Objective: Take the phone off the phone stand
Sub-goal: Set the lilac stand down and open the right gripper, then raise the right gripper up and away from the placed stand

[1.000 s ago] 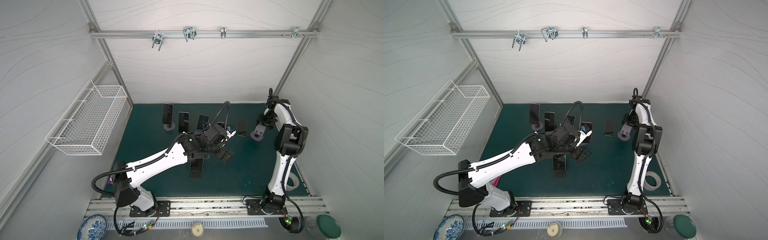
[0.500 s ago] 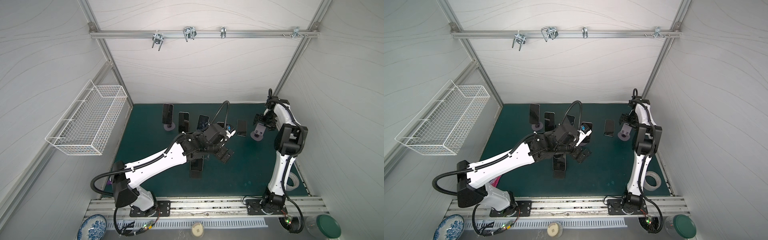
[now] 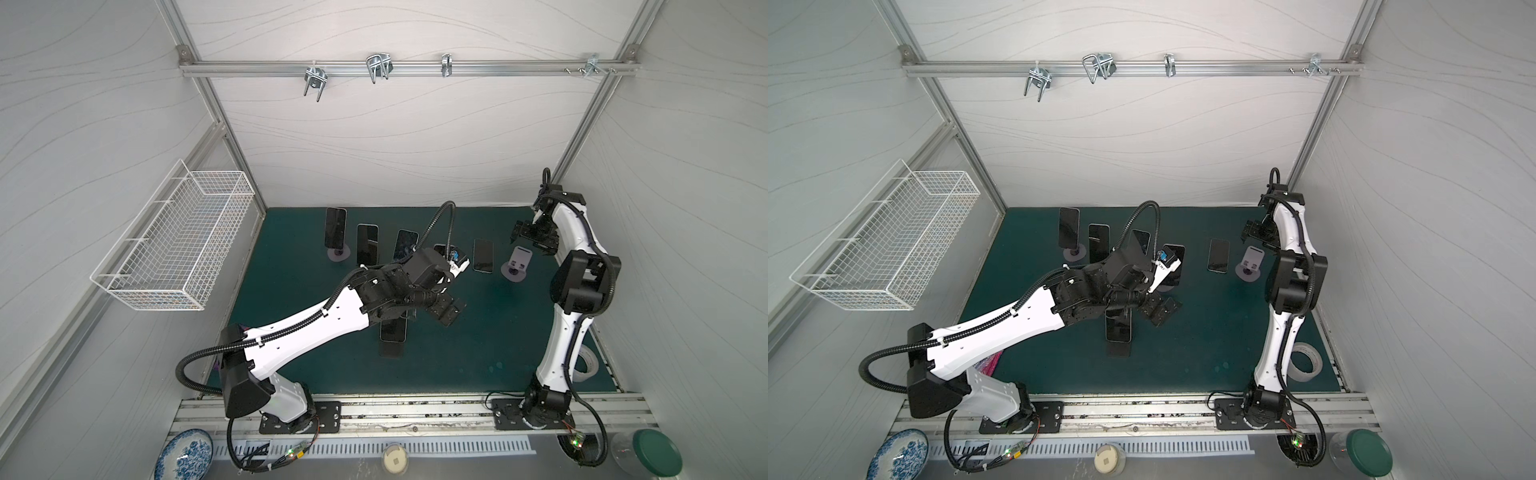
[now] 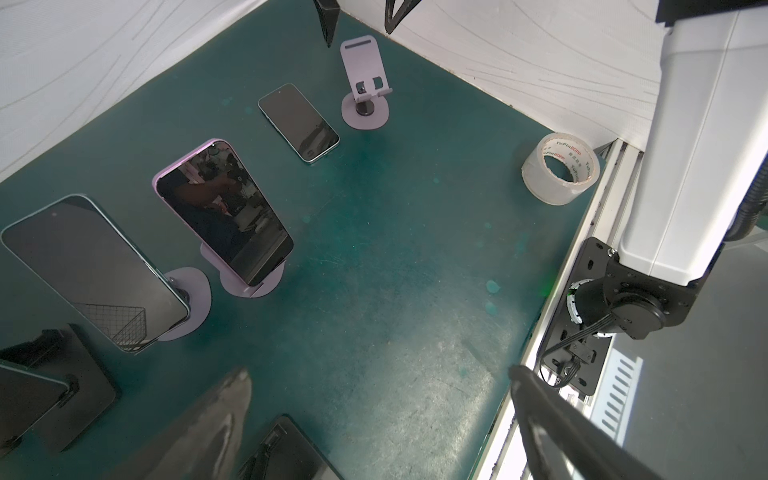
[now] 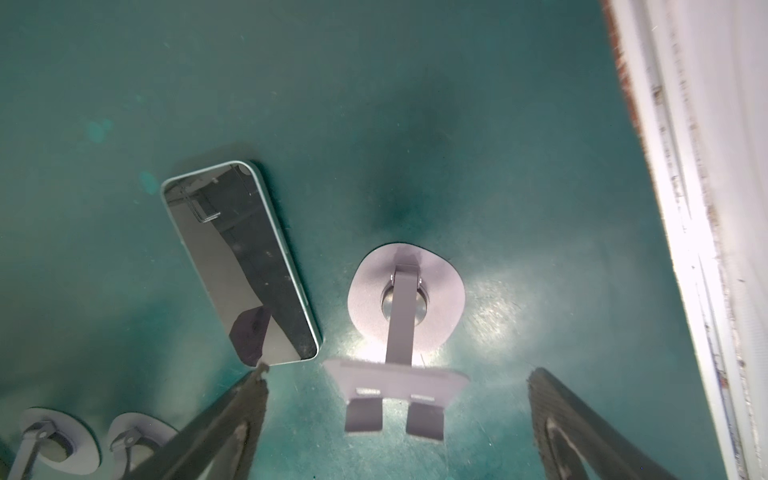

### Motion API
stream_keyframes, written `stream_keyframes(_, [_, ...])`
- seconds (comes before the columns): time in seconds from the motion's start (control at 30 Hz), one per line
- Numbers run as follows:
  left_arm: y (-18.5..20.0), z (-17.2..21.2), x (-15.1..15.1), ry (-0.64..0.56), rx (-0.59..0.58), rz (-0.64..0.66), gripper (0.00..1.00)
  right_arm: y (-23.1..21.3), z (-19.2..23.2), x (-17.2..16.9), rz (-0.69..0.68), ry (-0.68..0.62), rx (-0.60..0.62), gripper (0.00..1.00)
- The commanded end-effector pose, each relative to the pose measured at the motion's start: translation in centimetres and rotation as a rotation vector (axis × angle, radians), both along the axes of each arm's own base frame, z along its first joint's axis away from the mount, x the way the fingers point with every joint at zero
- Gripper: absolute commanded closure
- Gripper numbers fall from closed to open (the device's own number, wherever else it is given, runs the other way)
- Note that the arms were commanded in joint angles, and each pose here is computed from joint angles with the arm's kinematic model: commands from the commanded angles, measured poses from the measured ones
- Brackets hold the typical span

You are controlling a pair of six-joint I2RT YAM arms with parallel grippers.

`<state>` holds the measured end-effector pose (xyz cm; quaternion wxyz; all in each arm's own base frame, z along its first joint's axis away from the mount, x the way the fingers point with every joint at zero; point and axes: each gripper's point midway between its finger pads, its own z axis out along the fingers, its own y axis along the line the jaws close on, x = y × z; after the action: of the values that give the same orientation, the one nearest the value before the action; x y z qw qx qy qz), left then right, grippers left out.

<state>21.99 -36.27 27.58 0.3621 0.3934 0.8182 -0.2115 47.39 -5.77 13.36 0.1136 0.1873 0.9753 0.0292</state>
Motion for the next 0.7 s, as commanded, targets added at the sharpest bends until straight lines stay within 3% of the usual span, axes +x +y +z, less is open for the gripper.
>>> stream_keyframes(0.0, [0.2,1.9,0.5,-0.046,-0.052,0.017,0.02,-0.2,4.2,-0.7,-0.012,-0.064,-0.040,0.01])
stream_keyframes(0.4, [0.6,2.5,0.6,-0.030,-0.072,0.057,0.05,2.0,9.0,-0.9,0.034,-0.171,-0.055,0.01])
stream_keyframes(0.67, [0.8,3.1,0.6,-0.010,-0.092,0.088,0.06,6.3,12.0,-2.0,0.185,-0.235,-0.126,0.01])
